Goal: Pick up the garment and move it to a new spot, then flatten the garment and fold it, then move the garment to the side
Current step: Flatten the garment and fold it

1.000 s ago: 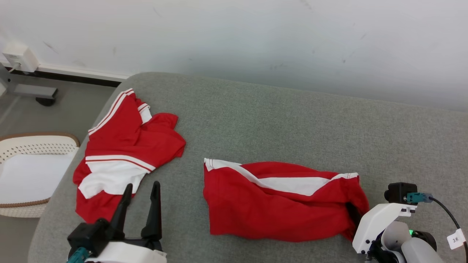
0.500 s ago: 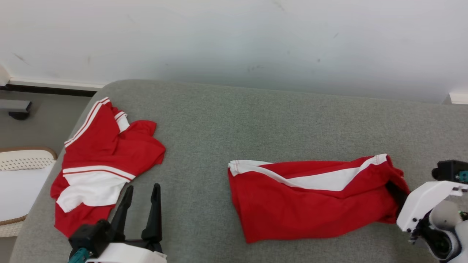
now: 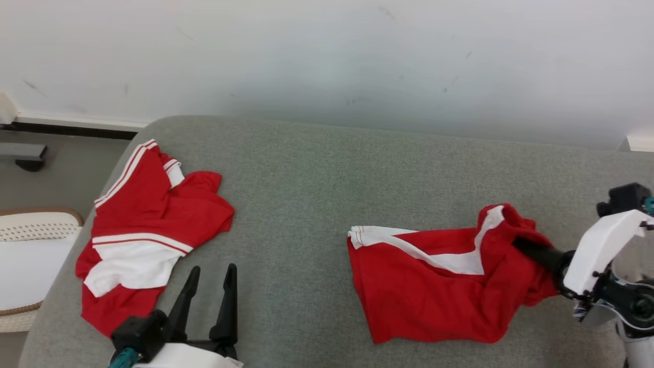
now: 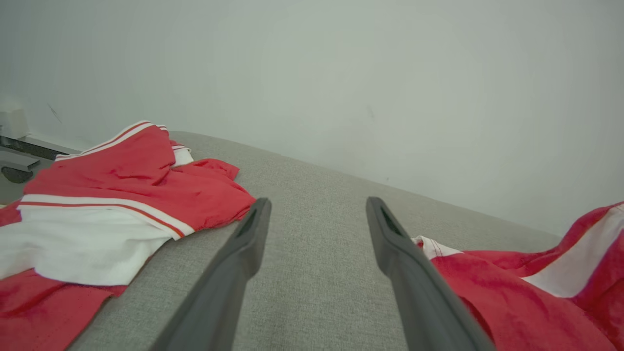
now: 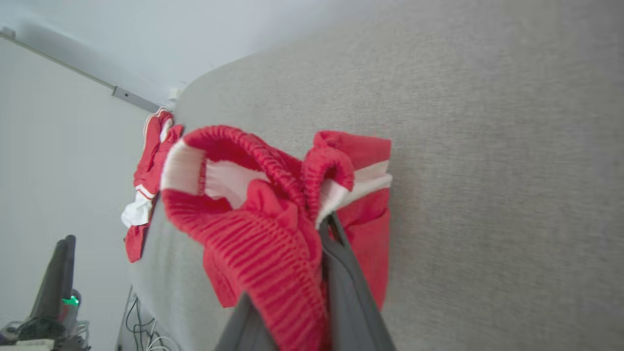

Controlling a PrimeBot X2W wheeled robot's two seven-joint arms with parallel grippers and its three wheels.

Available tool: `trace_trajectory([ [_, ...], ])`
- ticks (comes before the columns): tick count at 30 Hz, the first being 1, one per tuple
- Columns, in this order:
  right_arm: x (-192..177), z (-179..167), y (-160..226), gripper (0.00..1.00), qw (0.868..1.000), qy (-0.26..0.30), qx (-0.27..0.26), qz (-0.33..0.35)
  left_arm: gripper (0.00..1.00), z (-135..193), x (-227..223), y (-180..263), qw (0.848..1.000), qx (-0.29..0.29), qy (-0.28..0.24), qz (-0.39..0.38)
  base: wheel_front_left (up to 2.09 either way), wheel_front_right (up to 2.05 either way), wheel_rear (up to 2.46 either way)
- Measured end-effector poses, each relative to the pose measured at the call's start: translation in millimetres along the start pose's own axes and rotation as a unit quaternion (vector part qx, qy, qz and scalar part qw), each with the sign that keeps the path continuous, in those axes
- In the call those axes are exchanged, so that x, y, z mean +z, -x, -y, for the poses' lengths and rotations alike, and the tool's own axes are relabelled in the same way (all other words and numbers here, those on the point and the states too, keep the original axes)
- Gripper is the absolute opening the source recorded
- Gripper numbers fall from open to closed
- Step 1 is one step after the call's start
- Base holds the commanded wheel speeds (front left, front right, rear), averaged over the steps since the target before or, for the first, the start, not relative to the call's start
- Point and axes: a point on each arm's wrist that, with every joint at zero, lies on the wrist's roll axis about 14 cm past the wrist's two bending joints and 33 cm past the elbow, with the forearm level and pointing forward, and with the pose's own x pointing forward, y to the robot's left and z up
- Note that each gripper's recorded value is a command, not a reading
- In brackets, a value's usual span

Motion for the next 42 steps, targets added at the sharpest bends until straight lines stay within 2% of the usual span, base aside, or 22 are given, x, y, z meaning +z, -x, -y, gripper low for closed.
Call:
trace_trajectory([
  [3,-12.6,-34.9,-13.4,0.00,0.998,-0.006,0.052,-0.029,1.00,-4.6,2.1,4.4,1.000,0.008,0.002,0.003,0.00,0.00,0.00],
  [7,-29.1,-67.0,-30.9,0.00,0.994,-0.003,0.089,-0.060,1.00,-12.3,4.7,11.6,1.000,0.022,0.004,0.005,0.00,0.00,0.00],
  [16,-70.1,-89.3,-69.2,0.00,0.988,0.036,0.083,-0.123,1.00,-35.2,10.7,28.7,0.998,0.062,0.001,0.012,0.00,0.00,0.00],
  [22,-86.3,-96.2,-84.5,0.00,0.986,0.045,0.083,-0.140,1.00,-38.1,9.5,30.7,0.998,0.068,0.003,0.010,0.00,0.00,0.00],
  [23,-88.0,-96.1,-86.8,0.27,0.986,0.045,0.082,-0.139,1.00,-37.8,9.1,30.3,0.998,0.068,0.003,0.009,0.00,0.00,0.00],
  [24,-87.0,-96.0,-88.9,0.61,0.987,0.045,0.081,-0.132,1.00,-37.6,8.8,29.9,0.998,0.068,0.003,0.009,0.00,0.00,0.00],
  [25,-85.2,-96.2,-90.7,1.00,0.988,0.046,0.080,-0.126,1.00,-37.0,8.4,29.2,0.998,0.067,0.003,0.009,0.00,0.00,0.00],
  [33,-62.2,-111.5,-89.4,1.00,0.992,0.019,0.106,-0.073,1.00,-31.6,8.2,25.1,0.998,0.058,0.005,0.009,0.00,0.00,0.00],
  [37,-41.9,-130.4,-76.2,1.00,0.989,0.001,0.144,-0.039,1.00,-28.5,8.6,23.8,0.998,0.053,0.007,0.011,0.00,0.00,0.00],
  [42,-5.4,-136.4,-51.2,1.00,0.986,0.018,0.163,0.029,1.00,-22.4,8.9,18.9,0.999,0.042,0.006,0.012,0.00,0.00,0.00],
])
